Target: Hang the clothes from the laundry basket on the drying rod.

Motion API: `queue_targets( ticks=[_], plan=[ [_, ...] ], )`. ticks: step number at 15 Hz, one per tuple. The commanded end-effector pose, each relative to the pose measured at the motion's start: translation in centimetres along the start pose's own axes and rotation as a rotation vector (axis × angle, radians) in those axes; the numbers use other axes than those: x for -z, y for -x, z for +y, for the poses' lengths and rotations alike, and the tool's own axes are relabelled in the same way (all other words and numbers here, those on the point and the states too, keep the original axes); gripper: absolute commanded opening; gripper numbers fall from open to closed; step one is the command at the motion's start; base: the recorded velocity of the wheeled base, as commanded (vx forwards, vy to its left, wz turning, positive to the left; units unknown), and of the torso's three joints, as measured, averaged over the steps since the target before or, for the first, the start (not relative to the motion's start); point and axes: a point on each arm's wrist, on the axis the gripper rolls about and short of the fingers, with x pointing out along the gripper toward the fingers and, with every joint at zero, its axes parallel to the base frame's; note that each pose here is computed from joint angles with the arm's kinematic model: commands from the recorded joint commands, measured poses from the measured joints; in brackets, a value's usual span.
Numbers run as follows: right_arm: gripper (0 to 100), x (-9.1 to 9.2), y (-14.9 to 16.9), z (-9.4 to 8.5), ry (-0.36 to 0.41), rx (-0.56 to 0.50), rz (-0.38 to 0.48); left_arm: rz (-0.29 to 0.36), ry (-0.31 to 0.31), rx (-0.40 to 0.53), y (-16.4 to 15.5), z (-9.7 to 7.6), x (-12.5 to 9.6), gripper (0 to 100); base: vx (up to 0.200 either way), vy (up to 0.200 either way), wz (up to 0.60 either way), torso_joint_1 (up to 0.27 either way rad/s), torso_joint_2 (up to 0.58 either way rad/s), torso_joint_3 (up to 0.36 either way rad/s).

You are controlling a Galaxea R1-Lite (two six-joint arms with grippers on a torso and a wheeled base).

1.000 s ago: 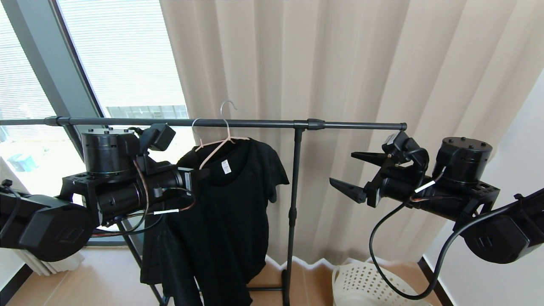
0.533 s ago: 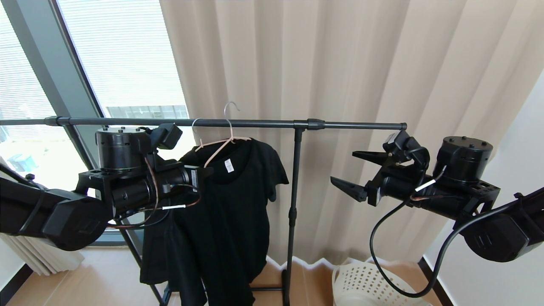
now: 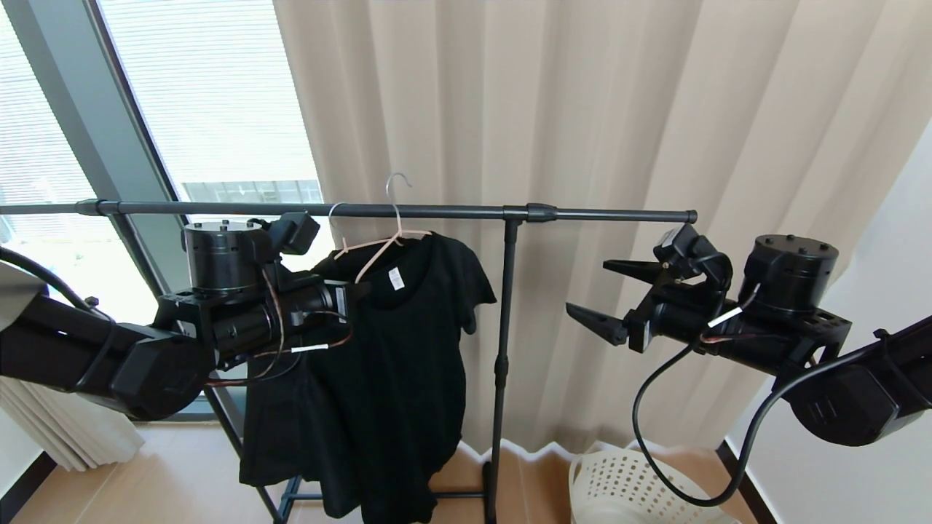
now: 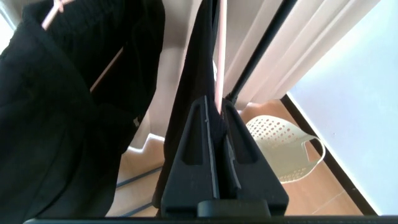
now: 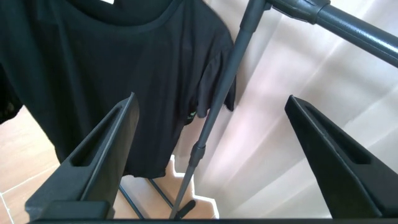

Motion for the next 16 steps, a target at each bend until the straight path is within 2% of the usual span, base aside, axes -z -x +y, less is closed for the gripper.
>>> queue_targets(
  ticks=[1,16],
  plan=[
    [100,0.1,-0.1,0.0,0.0,-0.001,0.001,0.014,0.004,-0.002,-0.5,0.2,0.5,0,0.0,0.0,0.0,0.0,0.0,0.0],
    [100,0.0,0.1,-0.2,0.0,0.007,0.0,0.027,0.007,-0.016,-4.0,1.0,1.2,0,0.0,0.0,0.0,0.0,0.0,0.0]
  ],
)
